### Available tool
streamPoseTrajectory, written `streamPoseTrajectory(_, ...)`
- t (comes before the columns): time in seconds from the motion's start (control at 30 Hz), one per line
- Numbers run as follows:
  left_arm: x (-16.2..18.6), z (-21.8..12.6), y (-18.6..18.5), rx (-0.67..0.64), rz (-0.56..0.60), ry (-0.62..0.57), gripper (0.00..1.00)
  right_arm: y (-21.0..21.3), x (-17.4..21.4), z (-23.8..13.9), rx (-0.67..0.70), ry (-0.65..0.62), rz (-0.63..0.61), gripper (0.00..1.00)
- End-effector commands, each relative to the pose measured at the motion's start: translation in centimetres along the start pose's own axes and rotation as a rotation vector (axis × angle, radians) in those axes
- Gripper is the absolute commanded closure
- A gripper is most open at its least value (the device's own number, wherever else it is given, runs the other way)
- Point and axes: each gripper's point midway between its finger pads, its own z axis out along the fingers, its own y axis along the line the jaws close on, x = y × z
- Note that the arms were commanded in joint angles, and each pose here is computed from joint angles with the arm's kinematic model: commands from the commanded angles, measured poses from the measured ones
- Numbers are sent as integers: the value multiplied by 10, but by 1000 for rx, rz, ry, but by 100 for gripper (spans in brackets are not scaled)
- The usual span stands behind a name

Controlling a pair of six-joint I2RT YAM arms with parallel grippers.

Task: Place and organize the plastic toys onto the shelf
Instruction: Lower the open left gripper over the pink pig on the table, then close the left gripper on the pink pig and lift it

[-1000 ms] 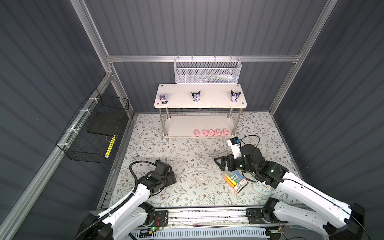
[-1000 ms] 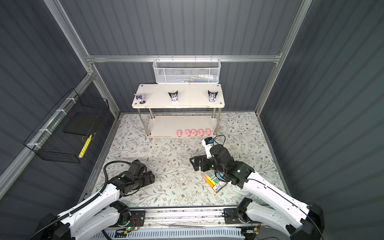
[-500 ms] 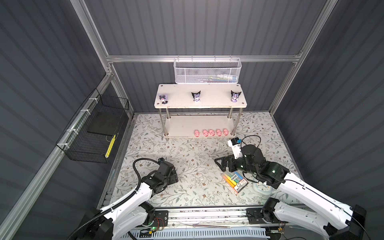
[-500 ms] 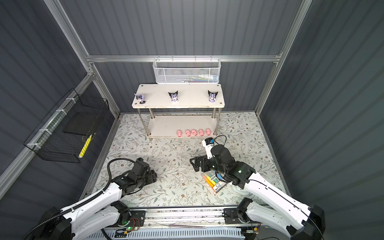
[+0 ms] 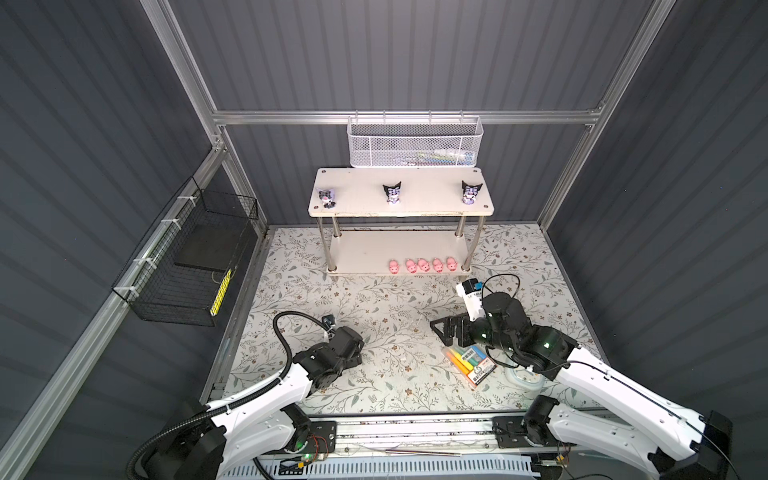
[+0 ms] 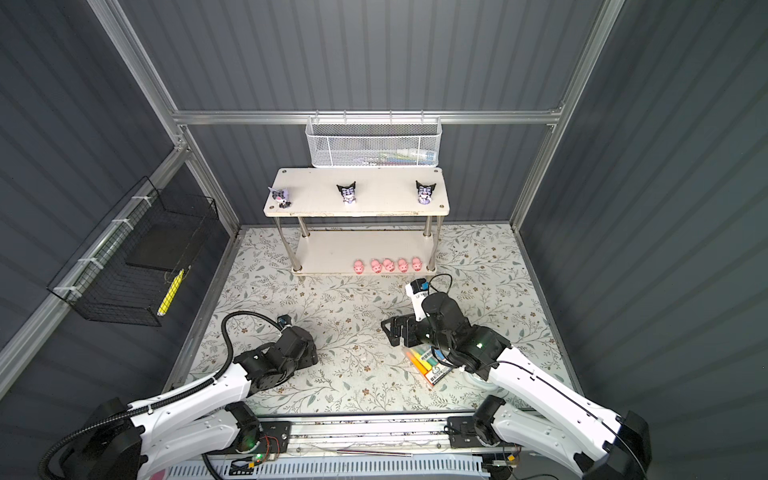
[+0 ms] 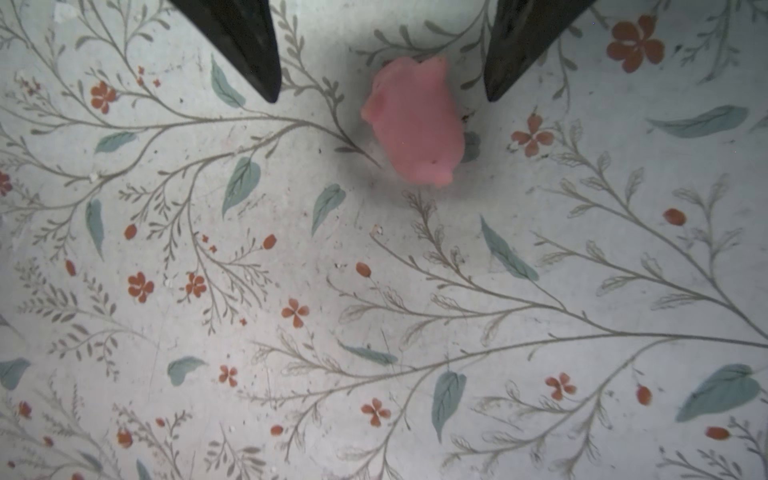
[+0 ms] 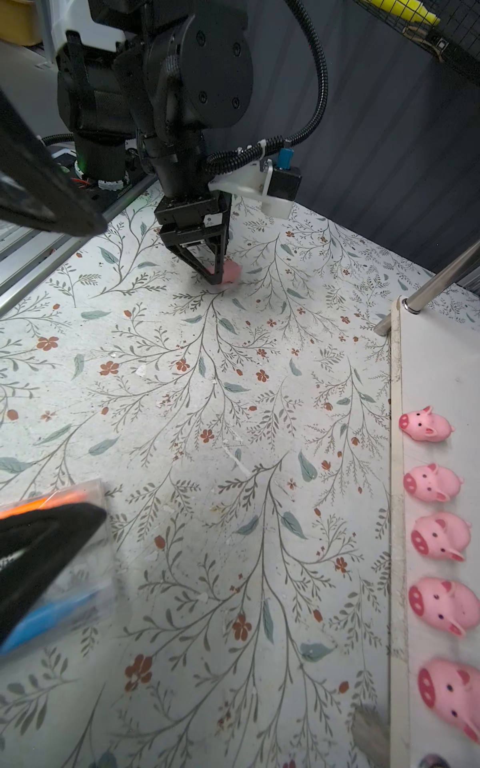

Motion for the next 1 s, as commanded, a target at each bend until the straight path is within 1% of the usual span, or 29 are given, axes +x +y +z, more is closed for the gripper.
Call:
streamPoseTrajectory(0.0,-1,0,16,-84,-35,-39,23,-4,2,-3,6,-6,10,1)
streamPoseTrajectory(0.23,-5,-4,12,-146,9,-106,23,-8,7,-4,17,-7,17,1)
streamPoseTrajectory(0.4,-4,-1,12,-155,4,-108,23,-10,11,-3,18,4,25,1)
streamPoseTrajectory(0.53,1,8,10,-152,10,-102,24,-12,13,-5,20,0,34,1)
streamPoseTrajectory(0.7,8,21,8,-164,29,-86,27,-14,14,-5,28,-3,29,1)
streamPoseTrajectory(0.8,8,24,8,-171,29,-90,35,-14,14,-3,33,3,21,1)
streamPoseTrajectory(0.83,8,25,8,-171,28,-93,38,-17,19,-2,48,28,21,1)
streamPoseTrajectory(0.9,9,25,10,-180,28,-97,40,-18,20,-1,52,37,19,1)
streamPoseTrajectory(0.97,9,25,13,-187,27,-98,40,-18,20,-1,54,40,19,1)
